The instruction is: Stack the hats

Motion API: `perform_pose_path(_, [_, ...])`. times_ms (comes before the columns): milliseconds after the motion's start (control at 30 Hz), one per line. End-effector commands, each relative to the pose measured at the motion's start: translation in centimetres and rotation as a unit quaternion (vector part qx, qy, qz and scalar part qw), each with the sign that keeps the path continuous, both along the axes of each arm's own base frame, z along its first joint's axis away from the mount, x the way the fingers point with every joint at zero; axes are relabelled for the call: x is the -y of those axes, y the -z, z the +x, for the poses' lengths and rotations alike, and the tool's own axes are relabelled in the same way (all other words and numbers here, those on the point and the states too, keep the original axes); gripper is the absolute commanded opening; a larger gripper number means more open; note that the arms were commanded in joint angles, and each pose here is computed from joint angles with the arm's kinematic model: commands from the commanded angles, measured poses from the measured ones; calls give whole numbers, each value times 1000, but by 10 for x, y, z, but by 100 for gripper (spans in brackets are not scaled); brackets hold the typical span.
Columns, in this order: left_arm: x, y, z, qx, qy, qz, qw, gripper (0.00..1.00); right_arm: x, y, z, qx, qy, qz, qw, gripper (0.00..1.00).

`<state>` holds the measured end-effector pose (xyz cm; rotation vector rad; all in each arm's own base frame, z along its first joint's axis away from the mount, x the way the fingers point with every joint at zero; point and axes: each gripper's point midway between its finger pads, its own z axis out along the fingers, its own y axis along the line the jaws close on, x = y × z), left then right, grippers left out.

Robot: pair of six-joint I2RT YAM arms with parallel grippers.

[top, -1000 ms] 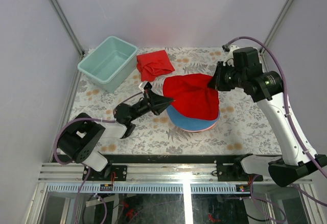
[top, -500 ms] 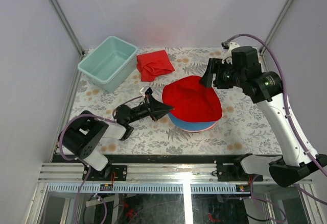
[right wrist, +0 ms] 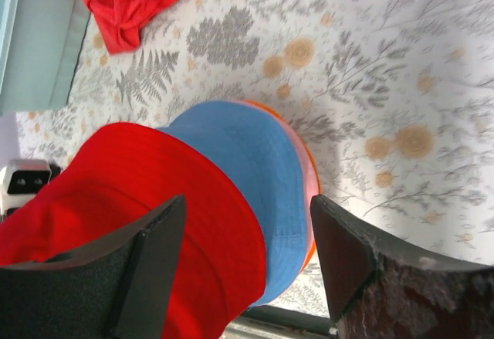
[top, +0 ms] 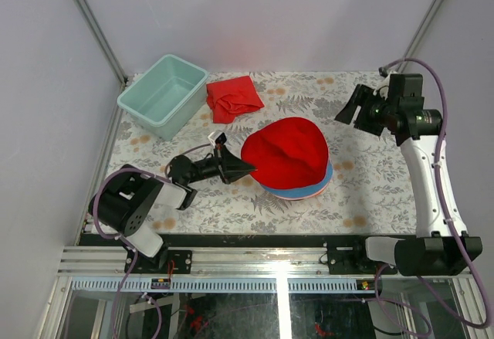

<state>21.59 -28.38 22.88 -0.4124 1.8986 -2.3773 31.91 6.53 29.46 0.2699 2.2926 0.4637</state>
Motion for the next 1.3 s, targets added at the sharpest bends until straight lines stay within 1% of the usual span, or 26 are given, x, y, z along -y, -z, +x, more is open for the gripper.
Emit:
perform_pose_path(0, [-9,0,-4,46,14,4,999,0,-34,4,-5,26,-94,120,988,71])
perform_pose_path(67, [-12,2,-1,42,14,7,999,0,-46,15,-9,21,-117,174,978,70])
perform_pose_path(100, [-12,3,0,41,15,8,999,0,-56,16,-13,25,-144,204,968,69])
perform_pose_path(167, [-11,3,3,41,17,8,999,0,-65,19,-15,32,-171,239,955,69])
perform_pose_path(400, [-6,-5,14,42,22,1,999,0,-72,29,-12,41,-203,285,936,69])
perform_pose_path(600, [-4,-5,19,40,22,2,999,0,-78,32,-9,30,-218,322,921,65])
perform_pose_path(733, [-2,-5,23,38,23,1,999,0,-79,36,-9,26,-219,330,918,60])
perform_pose_path(833, [-1,-6,25,39,26,0,999,0,-75,41,-8,24,-208,317,925,58])
perform_pose_path(900, [-1,-6,26,39,28,1,999,0,-70,44,-5,26,-199,296,934,64])
perform_pose_path(1033, [0,-3,24,35,34,3,999,0,-63,47,3,29,-187,267,945,69])
perform_pose_path(1100, [-1,-2,23,34,35,4,999,0,-62,47,7,28,-191,264,945,70])
perform_pose_path(1267, [-1,-1,21,31,40,6,999,0,-67,44,15,32,-205,287,935,70])
